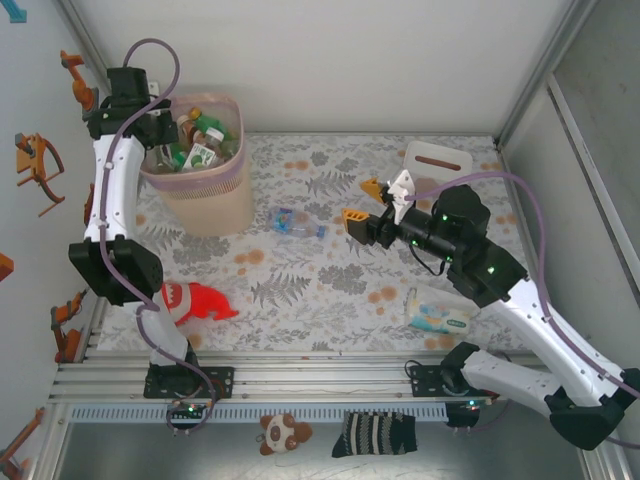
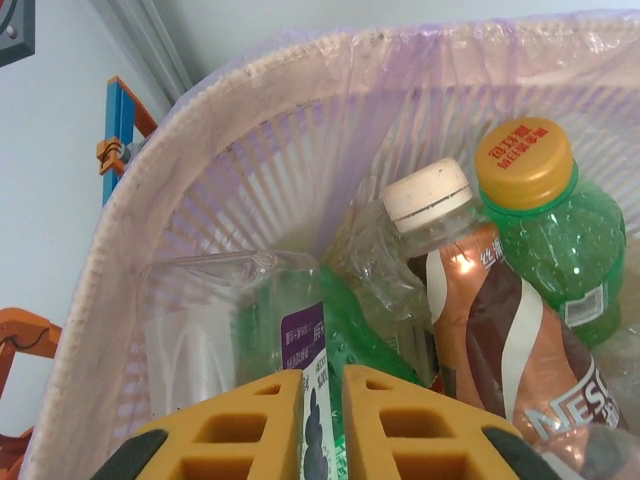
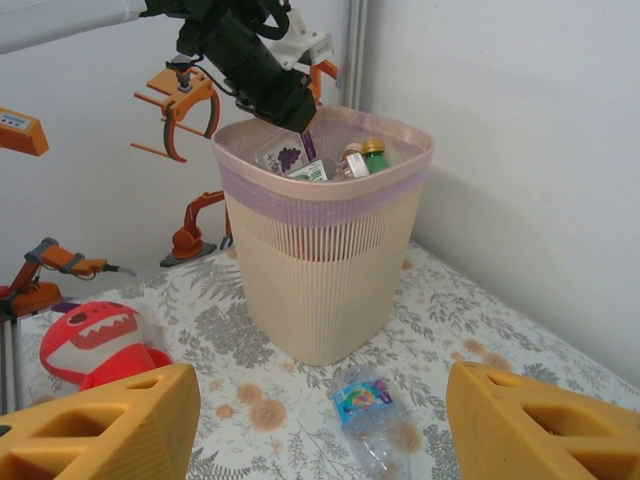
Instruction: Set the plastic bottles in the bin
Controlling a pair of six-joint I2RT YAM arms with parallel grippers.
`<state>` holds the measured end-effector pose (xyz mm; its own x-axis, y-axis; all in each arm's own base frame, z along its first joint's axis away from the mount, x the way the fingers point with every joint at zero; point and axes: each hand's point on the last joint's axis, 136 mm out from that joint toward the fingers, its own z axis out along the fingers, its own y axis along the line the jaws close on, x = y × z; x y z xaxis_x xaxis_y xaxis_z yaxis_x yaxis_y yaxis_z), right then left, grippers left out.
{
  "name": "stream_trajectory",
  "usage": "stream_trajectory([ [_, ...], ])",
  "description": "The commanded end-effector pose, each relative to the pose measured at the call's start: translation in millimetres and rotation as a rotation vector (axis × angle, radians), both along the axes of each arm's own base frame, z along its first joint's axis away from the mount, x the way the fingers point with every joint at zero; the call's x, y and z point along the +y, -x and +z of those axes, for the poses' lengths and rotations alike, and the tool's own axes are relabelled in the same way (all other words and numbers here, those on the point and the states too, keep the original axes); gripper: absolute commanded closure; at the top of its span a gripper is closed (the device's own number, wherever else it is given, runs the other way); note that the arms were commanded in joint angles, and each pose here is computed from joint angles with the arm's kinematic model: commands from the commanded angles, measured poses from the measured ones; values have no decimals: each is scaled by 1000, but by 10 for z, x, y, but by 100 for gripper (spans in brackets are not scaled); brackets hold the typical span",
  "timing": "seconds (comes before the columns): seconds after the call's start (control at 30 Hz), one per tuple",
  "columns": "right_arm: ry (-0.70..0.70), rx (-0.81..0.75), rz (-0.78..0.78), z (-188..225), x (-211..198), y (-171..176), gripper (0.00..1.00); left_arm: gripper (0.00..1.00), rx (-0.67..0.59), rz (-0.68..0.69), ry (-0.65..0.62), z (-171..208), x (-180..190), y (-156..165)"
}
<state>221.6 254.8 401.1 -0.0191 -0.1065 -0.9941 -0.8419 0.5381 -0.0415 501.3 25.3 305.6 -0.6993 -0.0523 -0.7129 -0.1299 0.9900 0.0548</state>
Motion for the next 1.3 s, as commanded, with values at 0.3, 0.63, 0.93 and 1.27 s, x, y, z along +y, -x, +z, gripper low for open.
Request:
stream_trajectory([
  [0.3, 6, 1, -39, -32, -65, 0, 35, 83, 95, -31, 73, -373, -90, 30],
  [0.63, 132, 36, -83, -389, 39, -263, 35, 80, -108, -94, 129, 441, -234, 266],
  [0.93, 424, 34, 2, -1050, 288, -525, 34, 78, -158, -165, 206, 759, -414, 661],
  [1.27, 604, 141, 178, -1763, 573, -883, 34, 68, -186, -270, 360, 794, -725, 1260],
])
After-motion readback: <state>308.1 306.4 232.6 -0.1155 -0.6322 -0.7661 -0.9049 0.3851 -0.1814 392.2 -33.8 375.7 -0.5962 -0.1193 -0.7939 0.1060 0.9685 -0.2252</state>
